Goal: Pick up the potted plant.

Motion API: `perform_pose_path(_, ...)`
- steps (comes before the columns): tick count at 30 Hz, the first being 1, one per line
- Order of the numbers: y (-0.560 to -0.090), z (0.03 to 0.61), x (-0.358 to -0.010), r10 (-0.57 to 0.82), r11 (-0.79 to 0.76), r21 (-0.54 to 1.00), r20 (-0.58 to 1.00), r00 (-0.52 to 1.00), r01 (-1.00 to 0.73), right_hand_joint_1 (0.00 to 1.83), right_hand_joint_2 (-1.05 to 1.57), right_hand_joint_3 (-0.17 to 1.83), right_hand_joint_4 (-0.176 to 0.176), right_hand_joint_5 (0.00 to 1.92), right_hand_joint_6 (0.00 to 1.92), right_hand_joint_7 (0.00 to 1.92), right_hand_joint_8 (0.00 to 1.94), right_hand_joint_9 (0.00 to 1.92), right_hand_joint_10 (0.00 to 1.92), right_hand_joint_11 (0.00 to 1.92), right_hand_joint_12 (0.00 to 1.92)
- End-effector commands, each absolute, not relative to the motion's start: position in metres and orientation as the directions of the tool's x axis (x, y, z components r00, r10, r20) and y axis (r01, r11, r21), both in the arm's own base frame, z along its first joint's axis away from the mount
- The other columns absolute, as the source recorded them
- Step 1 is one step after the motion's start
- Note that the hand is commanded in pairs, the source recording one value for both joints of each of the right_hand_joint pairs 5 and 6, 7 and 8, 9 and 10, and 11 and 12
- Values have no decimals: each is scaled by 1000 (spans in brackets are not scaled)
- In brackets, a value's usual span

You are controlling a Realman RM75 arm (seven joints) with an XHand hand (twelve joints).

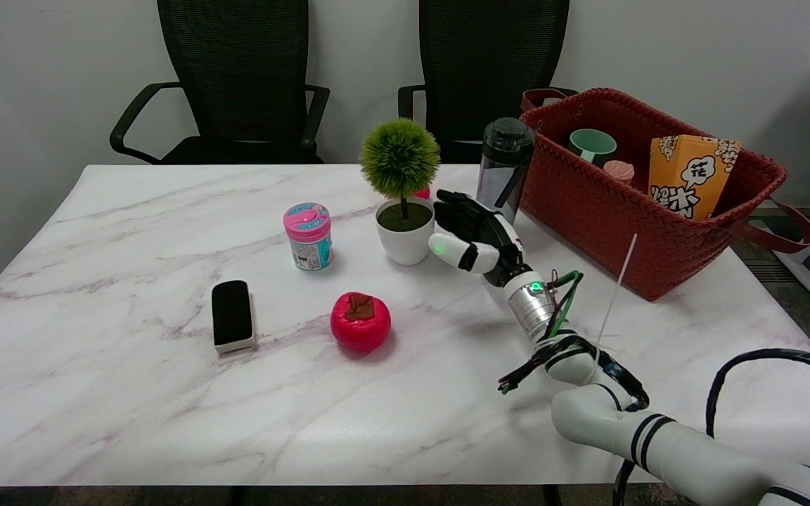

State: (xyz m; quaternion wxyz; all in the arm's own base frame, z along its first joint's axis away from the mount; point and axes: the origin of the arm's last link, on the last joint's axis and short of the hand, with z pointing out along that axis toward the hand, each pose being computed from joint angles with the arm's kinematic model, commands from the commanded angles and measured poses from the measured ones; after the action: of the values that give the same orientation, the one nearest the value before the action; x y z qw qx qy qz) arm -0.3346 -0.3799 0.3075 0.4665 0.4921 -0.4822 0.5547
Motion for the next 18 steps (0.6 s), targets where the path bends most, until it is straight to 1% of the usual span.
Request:
perform_pose_path(1,-401,298,-325,-7,-73,-17,1000,-16,-997,1080,-98,957,0,412,412,494,494,475,475,304,304)
perform_pose_path(18,-389,309,-338,22,-54,-17,1000,-18,-998,1081,-105,959,0,404,404,493,493,480,480,228,228)
